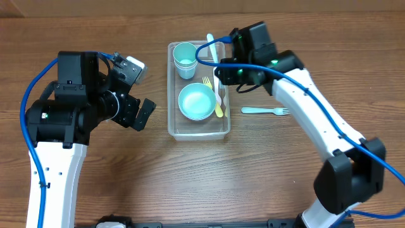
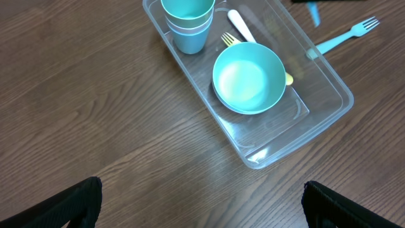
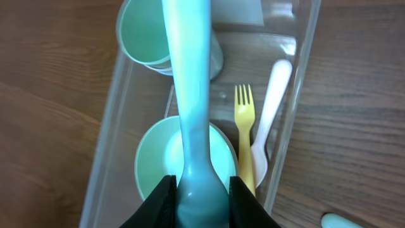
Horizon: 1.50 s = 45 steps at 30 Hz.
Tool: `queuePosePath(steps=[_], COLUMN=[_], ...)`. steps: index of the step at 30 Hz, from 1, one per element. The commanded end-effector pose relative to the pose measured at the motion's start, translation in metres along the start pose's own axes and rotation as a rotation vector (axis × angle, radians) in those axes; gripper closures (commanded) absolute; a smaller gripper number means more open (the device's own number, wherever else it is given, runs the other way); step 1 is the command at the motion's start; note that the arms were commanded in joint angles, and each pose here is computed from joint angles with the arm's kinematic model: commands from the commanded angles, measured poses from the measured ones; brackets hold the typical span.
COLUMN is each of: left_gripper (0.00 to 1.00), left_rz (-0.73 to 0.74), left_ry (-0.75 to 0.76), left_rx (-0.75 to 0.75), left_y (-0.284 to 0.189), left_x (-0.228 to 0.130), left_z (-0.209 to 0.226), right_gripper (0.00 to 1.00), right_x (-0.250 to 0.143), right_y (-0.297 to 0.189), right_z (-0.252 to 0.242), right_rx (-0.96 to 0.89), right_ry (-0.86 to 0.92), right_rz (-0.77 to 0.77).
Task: Pack container
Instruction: 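Place the light-blue fork into the container beside the yellow fork, then move the right gripper to the remaining light-blue fork and grasp it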
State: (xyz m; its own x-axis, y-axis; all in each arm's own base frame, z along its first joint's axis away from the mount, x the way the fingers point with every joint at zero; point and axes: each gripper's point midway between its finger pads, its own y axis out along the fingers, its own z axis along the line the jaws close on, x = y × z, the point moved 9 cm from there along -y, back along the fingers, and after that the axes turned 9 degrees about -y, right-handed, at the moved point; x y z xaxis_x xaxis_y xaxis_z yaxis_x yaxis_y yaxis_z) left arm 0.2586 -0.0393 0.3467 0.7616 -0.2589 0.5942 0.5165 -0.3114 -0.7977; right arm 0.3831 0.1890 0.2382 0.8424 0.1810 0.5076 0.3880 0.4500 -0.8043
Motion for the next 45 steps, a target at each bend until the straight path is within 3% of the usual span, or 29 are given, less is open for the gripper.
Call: queuePosePath(steps=[1, 3, 4, 5, 6, 12, 18, 21, 23, 24, 26, 31, 33, 45], left_gripper=[0.00, 0.00, 0.00, 0.00, 0.00, 0.00, 0.00, 0.00, 0.00, 0.00, 0.00, 0.00, 0.00, 0.00], left_rz=[-0.032, -0.032, -0.032, -0.032, -0.032, -0.032, -0.032, -0.032, -0.032, -0.032, -0.032, -0.032, -0.032, -0.032], left_ry=[0.026, 0.026, 0.026, 0.026, 0.026, 0.026, 0.026, 0.026, 0.026, 0.026, 0.026, 0.026, 0.026, 0.026], left_rx=[-0.012, -0.012, -0.012, -0.012, -0.012, -0.012, -0.012, -0.012, -0.012, -0.012, -0.012, -0.012, -0.012, -0.012], left_y=[-0.007, -0.007, -0.007, -0.007, -0.007, -0.007, -0.007, -0.007, -0.007, -0.007, -0.007, -0.007, -0.007, -0.007], left_x=[0.003, 0.003, 0.003, 0.003, 0.003, 0.004, 0.003, 0.003, 0.004, 0.003, 0.003, 0.003, 0.003, 0.003], left_z=[-0.002, -0.002, -0.002, -0.002, -0.002, -0.002, -0.002, -0.002, -0.002, -0.002, -0.002, -0.002, -0.002, -0.002], right_gripper=[0.96, 0.96, 0.85, 0.54, 0.49, 0.48, 0.48, 0.48, 0.42, 0.33, 0.00, 0.00, 0.00, 0.06], right_x=[0.000, -0.003, -0.004, -0.004, -0.004, 0.008, -0.019, -0.047, -0.065, -0.070, -0.075, -0.095, -0.102, -0.104], right_y=[0.016, 0.027, 0.029, 0.030, 0.030, -0.016, -0.088, -0.092, -0.083, -0.075, -0.058, -0.024, -0.018, 0.023], right_z=[-0.006, -0.010, -0.011, -0.011, -0.011, -0.015, -0.089, -0.120, -0.127, -0.125, -0.122, -0.124, -0.126, -0.158], right_rx=[-0.082, -0.097, -0.098, -0.099, -0.099, -0.128, -0.439, -0.491, -0.497, -0.466, -0.392, -0.319, -0.352, -0.482], right_ry=[0.060, 0.068, 0.069, 0.070, 0.070, 0.082, 0.169, 0.421, 0.710, 0.848, 1.042, 1.504, 1.612, 1.623], right_rz=[0.011, 0.033, 0.039, 0.042, 0.042, -0.022, 0.074, 0.162, 0.174, 0.160, 0.134, 0.095, 0.088, -0.034])
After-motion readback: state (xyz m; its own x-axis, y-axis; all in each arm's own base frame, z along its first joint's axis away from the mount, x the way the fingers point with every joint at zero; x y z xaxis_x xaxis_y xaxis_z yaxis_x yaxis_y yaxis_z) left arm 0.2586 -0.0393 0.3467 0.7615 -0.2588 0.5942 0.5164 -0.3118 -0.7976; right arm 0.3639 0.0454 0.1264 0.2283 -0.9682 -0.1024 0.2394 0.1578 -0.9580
